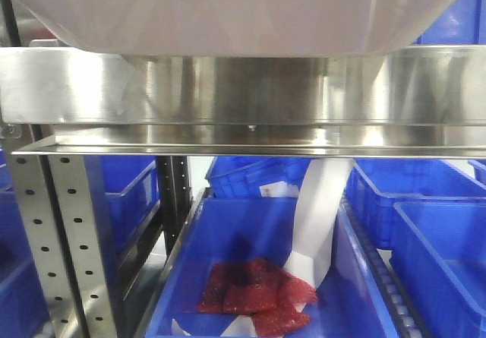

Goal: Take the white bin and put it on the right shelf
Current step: 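Push the held bin forward onto the upper roller shelf, then open both grippers and pull them back from the bin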

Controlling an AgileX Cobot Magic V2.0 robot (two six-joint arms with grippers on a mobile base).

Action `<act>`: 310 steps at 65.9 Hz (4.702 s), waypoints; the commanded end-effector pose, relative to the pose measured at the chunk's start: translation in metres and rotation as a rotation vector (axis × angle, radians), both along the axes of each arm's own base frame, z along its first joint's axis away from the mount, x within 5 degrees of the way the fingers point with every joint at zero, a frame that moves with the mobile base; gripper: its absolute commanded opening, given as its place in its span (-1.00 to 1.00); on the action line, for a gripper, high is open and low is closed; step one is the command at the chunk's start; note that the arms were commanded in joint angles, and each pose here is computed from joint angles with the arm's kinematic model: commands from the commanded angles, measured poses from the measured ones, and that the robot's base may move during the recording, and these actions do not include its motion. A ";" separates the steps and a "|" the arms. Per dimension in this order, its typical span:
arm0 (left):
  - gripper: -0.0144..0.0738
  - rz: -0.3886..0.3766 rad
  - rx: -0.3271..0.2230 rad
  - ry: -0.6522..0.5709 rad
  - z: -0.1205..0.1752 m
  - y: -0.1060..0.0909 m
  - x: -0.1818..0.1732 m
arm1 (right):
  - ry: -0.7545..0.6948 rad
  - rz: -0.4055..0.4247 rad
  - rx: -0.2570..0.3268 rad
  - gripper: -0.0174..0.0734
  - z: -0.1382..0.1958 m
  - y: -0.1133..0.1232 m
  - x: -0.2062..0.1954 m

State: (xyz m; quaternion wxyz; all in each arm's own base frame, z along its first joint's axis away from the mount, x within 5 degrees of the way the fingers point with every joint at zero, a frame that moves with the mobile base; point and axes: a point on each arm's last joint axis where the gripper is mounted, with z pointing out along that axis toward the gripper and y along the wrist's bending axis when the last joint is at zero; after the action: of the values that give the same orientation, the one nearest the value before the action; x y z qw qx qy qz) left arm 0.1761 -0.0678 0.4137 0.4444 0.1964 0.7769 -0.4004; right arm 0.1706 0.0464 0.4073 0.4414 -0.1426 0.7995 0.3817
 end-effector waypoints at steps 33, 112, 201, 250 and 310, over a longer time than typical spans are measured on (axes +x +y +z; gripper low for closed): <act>-0.13 -0.133 -0.181 -0.043 0.027 -0.012 -0.019 | -0.052 0.160 0.162 0.32 0.026 0.015 -0.018; -0.12 -0.170 -0.285 0.023 0.036 -0.038 0.095 | -0.013 0.139 0.352 0.32 0.050 0.001 0.076; 0.38 0.170 -0.237 0.036 -0.001 -0.033 0.169 | 0.052 -0.196 0.346 0.78 0.006 -0.035 0.155; -0.83 0.205 -0.247 0.039 -0.001 -0.013 0.173 | -0.036 -0.249 0.274 -0.23 0.006 -0.054 0.157; -0.94 0.673 0.004 -0.312 0.044 0.029 0.110 | -0.295 -0.686 0.008 -0.49 0.040 -0.073 0.087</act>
State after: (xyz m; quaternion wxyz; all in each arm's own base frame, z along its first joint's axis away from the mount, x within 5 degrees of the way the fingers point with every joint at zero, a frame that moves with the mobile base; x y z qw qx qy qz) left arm 0.3023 -0.0397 0.4433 0.6353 -0.0094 0.7444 -0.2051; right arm 0.2764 -0.0268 0.4333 0.6236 0.0803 0.7492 0.2081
